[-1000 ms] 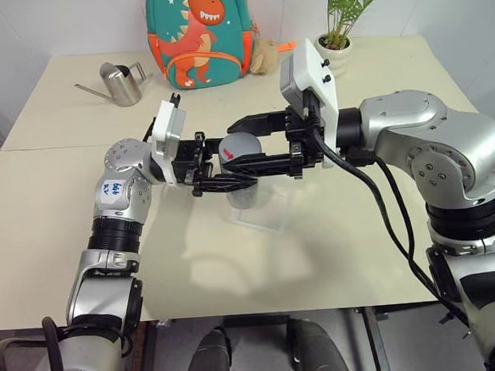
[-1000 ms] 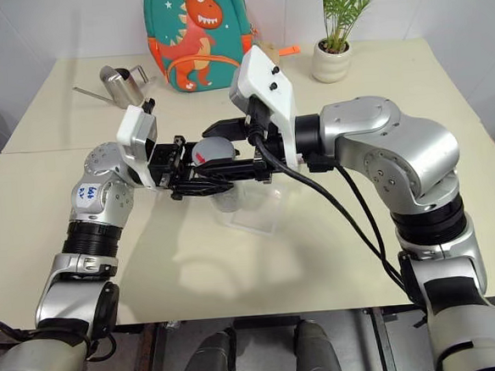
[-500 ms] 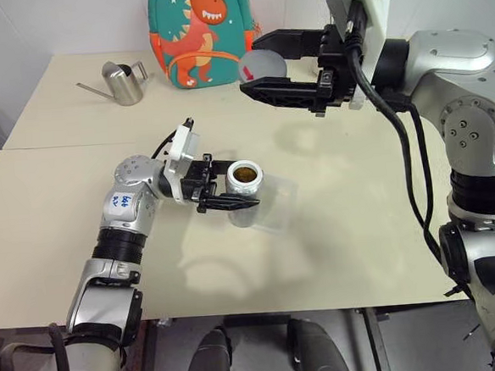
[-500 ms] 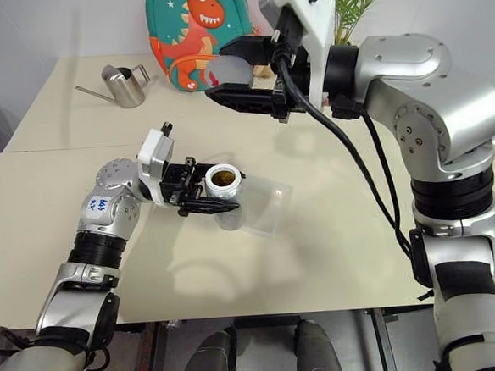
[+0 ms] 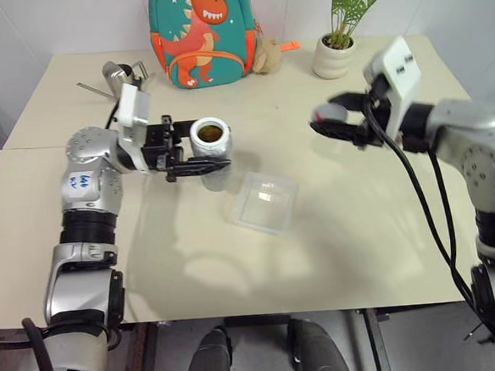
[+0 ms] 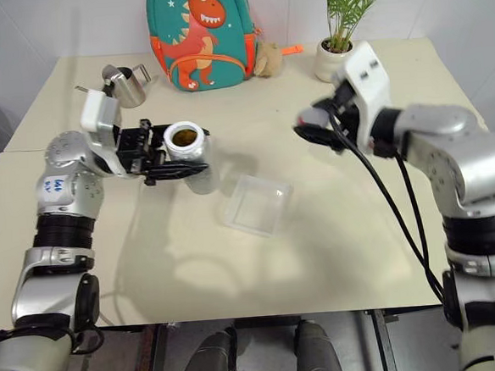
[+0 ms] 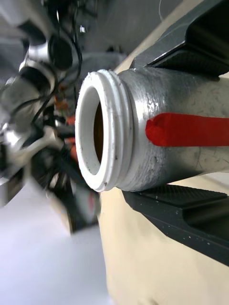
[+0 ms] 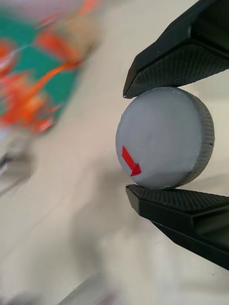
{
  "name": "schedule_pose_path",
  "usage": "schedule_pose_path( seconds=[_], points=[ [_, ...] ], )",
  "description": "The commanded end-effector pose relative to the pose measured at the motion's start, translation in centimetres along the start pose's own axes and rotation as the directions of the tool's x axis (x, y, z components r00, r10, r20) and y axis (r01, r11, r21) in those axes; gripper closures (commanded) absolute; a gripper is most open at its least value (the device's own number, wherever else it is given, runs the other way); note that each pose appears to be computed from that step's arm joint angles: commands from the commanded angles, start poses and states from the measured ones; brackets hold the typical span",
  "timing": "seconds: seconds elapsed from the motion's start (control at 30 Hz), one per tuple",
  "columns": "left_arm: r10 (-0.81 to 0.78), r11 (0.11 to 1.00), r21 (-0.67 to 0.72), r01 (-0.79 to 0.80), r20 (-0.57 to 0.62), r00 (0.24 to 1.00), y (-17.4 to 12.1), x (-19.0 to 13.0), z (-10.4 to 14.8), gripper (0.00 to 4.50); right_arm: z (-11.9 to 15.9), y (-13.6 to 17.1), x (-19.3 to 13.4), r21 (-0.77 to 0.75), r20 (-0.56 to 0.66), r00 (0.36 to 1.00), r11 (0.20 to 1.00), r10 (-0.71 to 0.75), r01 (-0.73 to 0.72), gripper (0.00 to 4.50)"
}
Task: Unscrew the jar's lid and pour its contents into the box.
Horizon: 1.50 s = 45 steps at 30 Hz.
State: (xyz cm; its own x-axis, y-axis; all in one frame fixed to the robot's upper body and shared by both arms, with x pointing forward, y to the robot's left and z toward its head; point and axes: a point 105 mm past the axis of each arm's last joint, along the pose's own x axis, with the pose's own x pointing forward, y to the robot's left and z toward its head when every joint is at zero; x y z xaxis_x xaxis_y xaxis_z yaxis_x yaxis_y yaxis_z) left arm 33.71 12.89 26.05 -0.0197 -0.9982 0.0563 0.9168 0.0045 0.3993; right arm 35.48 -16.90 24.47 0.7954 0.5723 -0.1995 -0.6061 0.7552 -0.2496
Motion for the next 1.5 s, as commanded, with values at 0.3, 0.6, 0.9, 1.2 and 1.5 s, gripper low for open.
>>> schedule_pose_path(
  seconds=[0.3, 0.6, 0.9, 1.2, 1.5],
  points=[
    [0.193, 0.978, 0.079, -0.192, -0.01, 0.981, 1.4, -2.2, 1.0, 2.08, -9.1, -0.2, -2.1, 0.161, -0.162, 0.969, 0.964, -0.185, 0.211, 1.86],
    [0.239, 0.965, 0.122, -0.234, -0.029, 0.971, 2.1, -1.3, 0.6, 2.08, -10.2, 0.9, -2.5, 0.199, -0.154, 0.978, 0.965, -0.143, 0.173, 0.65],
    [0.243, 0.956, 0.175, -0.234, -0.032, 0.969, 2.6, -0.5, 0.8, 2.08, -7.7, 0.6, -4.8, 0.118, -0.05, 0.991, 0.985, -0.122, 0.128, 0.03],
    [0.201, 0.878, 0.474, -0.063, -0.245, 0.949, 3.2, 1.6, -0.5, 2.08, -2.3, 6.7, -9.8, 0.057, 0.259, 0.917, 0.942, 0.305, -0.33, 0.03],
    [0.106, 0.668, 0.706, 0.234, -0.402, 0.909, 3.2, 5.8, -1.4, 2.08, -2.4, 6.3, -11.0, 0.034, 0.235, 0.913, 0.936, 0.332, -0.349, 0.03]
  ],
)
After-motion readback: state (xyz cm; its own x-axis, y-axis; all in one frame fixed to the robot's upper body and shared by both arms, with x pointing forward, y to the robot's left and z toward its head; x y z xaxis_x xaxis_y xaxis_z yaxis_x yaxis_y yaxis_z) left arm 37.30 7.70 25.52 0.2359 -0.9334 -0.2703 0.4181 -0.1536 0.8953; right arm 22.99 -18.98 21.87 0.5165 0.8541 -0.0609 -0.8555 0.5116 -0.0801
